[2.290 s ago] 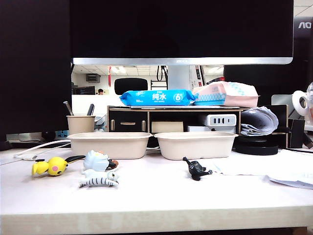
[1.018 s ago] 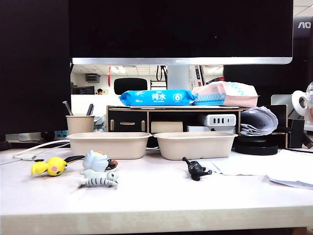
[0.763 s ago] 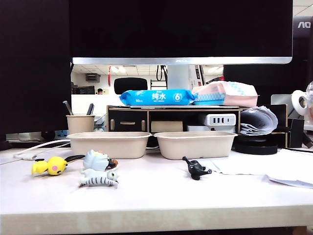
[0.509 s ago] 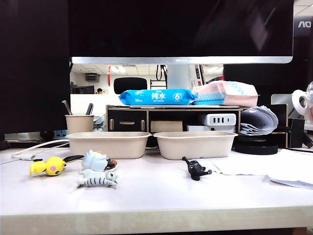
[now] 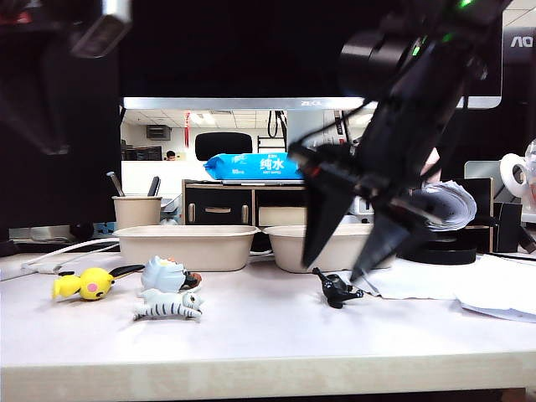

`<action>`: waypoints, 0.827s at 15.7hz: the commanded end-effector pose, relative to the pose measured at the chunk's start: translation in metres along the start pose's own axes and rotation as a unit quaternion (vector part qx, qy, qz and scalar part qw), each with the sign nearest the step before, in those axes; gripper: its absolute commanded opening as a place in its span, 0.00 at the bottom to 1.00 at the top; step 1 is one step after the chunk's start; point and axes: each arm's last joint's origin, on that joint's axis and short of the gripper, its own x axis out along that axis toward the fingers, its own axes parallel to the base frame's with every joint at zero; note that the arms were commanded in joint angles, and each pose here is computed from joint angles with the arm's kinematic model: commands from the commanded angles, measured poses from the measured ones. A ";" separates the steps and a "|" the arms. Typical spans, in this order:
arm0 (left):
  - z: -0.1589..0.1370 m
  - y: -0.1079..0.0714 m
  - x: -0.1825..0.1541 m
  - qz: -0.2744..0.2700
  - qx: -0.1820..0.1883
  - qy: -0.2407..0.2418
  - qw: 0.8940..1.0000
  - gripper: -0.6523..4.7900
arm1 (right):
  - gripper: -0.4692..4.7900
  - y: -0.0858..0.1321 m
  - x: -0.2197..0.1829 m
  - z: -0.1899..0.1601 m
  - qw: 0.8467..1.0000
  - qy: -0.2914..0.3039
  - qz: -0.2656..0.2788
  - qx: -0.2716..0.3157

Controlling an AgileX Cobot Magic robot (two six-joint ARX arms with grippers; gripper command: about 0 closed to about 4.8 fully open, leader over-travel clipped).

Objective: Put the dolls with similar sizes into the same paper box, while dolls with different sizes go into separate paper boxes.

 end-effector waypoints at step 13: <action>0.010 -0.005 0.009 0.044 0.057 -0.006 0.997 0.18 | 0.28 0.000 0.027 0.011 0.996 -0.004 -0.088 0.002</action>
